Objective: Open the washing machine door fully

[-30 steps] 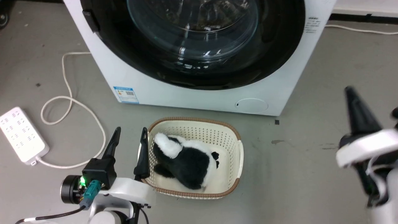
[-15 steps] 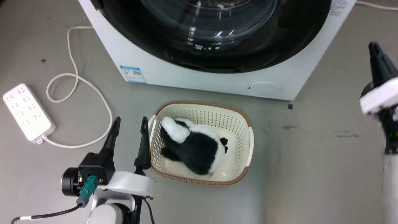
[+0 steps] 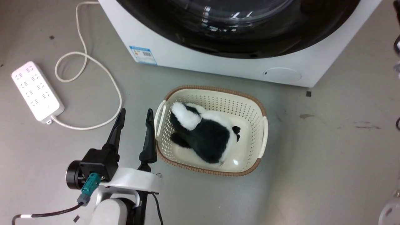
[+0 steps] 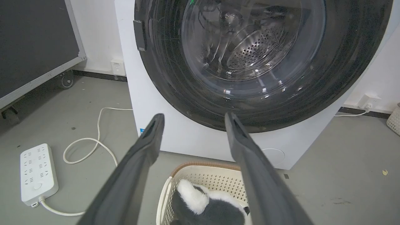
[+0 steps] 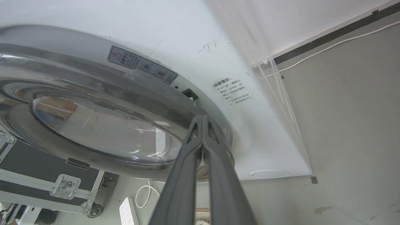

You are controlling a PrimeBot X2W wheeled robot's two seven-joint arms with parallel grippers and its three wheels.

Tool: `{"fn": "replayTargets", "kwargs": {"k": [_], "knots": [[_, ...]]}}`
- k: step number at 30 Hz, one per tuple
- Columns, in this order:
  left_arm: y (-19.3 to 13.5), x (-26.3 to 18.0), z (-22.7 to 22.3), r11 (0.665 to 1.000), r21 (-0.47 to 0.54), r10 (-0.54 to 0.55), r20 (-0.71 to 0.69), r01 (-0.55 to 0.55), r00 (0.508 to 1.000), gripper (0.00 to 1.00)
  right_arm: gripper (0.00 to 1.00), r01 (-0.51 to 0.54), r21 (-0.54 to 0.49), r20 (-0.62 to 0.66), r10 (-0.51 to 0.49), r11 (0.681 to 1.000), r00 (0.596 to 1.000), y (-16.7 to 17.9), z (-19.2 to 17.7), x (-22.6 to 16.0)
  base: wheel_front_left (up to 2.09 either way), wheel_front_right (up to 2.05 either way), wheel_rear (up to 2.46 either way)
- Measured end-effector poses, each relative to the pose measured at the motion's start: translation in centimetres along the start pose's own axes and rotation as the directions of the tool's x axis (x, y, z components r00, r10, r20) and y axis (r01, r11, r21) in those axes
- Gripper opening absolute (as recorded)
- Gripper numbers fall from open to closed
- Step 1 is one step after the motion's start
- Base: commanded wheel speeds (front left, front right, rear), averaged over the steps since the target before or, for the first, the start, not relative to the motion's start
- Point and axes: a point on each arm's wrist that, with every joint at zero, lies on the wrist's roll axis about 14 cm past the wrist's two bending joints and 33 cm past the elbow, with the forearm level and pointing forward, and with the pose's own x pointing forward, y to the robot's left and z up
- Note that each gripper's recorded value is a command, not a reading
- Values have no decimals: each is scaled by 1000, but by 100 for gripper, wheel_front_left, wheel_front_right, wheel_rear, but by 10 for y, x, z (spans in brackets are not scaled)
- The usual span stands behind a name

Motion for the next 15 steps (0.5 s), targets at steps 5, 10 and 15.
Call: {"fn": "replayTargets", "kwargs": {"k": [5,10,15], "knots": [[4,4,0,1000,-9,15,6,-15,1000,100,0,-16,63,-44,18,998,999,8,1,20,0,0,0],[9,5,-2,999,-9,32,8,-32,999,100,0,-26,133,-86,38,991,996,13,3,37,0,0,0],[14,4,-4,999,-14,50,7,-50,999,100,0,-22,214,-128,50,977,991,12,1,51,0,0,0]]}}
